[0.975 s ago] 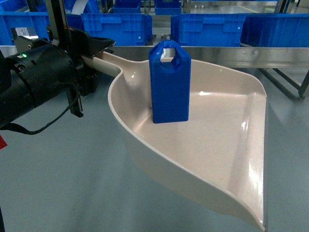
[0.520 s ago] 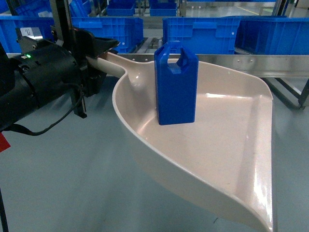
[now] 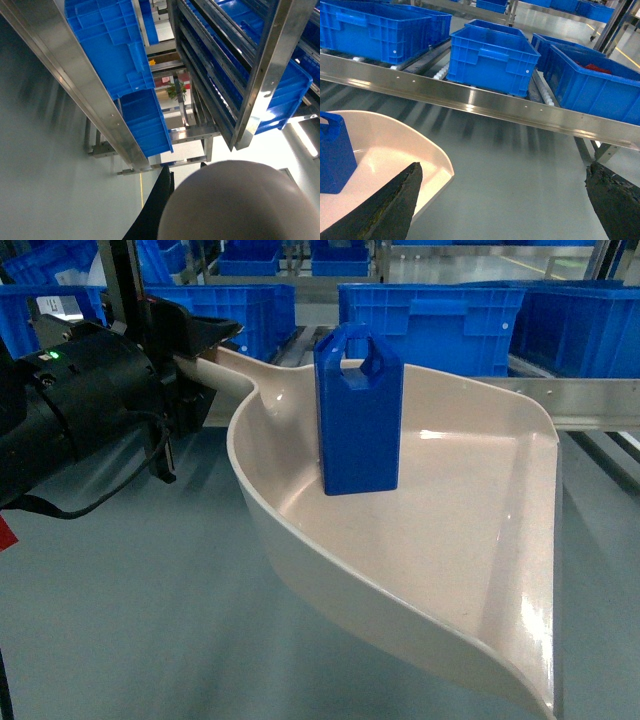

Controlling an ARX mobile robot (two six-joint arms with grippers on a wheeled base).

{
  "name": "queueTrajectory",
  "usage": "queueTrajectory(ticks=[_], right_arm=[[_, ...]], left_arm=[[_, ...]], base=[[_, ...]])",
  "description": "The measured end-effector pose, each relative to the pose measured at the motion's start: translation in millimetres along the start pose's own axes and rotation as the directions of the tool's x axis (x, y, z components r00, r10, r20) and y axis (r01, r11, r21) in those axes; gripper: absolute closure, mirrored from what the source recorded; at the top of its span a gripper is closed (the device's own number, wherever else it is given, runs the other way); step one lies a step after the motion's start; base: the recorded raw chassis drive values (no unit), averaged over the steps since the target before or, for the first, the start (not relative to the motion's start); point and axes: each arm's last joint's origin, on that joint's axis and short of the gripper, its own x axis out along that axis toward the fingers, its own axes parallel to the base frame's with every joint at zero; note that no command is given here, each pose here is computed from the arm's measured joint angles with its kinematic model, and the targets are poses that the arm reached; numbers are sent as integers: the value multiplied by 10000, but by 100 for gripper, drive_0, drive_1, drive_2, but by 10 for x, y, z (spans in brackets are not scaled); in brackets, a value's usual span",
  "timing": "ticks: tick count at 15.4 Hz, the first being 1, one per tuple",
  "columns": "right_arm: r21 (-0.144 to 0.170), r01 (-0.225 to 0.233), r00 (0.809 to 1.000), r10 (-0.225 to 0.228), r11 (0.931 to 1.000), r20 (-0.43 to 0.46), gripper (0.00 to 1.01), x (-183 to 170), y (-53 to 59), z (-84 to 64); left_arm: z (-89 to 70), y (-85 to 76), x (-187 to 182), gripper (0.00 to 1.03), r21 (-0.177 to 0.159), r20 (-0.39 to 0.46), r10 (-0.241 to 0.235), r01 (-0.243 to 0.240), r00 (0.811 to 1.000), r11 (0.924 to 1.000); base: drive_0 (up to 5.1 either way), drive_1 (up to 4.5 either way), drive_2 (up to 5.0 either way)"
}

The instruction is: Place part in tray to right shelf

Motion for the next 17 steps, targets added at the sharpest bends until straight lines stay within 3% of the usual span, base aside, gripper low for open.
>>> queueTrajectory(ticks=[17], right_arm=[[0,-4,10000,4,10000,1,3,1,0,0]], left_arm=[[3,-3,-1,91,10,15,-20,20,10000,10000]], base=[[3,421,-416]])
